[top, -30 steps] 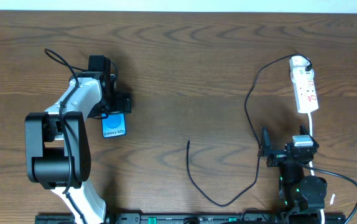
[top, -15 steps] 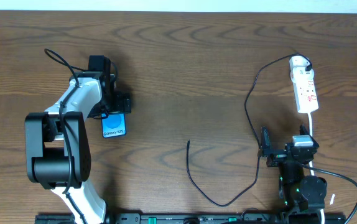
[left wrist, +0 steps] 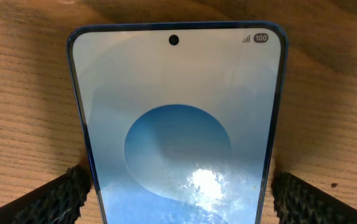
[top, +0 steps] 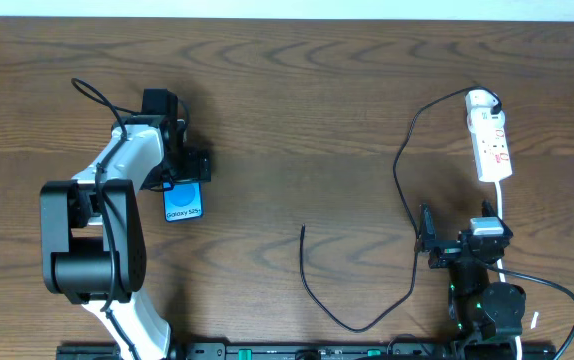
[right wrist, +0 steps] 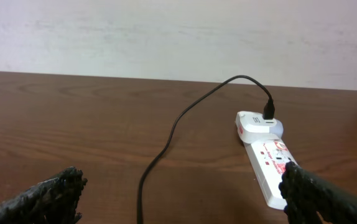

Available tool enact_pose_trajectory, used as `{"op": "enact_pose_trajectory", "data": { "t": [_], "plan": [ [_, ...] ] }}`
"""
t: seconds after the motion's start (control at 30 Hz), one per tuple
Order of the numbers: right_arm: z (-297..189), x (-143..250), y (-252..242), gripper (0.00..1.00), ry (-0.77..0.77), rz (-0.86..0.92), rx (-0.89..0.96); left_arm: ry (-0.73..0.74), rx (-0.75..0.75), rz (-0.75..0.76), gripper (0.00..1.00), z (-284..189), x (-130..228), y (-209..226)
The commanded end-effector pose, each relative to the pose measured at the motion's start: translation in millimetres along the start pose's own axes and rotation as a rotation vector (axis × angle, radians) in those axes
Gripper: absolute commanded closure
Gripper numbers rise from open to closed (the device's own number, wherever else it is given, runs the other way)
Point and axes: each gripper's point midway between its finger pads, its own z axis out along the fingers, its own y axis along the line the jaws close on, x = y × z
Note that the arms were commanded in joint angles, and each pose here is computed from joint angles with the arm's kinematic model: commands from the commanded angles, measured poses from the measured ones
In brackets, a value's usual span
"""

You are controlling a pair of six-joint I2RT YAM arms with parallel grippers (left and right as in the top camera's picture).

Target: Plug charger to phone and switch on socket

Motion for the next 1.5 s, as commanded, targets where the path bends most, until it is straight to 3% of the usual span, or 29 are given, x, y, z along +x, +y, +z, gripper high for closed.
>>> {"op": "enact_pose_trajectory", "data": {
  "t": [0.0,1.47],
  "plan": [
    [-0.3,0.4,1.4,0.01,-0.001,-0.004,-0.008,0.025,-0.013,-0.004,0.05,6.8,5.8,3.2],
    [-0.3,0.4,1.4,0.01,-0.001,-0.004,-0.008,0.036,-0.014,-0.004,0.14,12.1,12.4,4.0]
  ]
}}
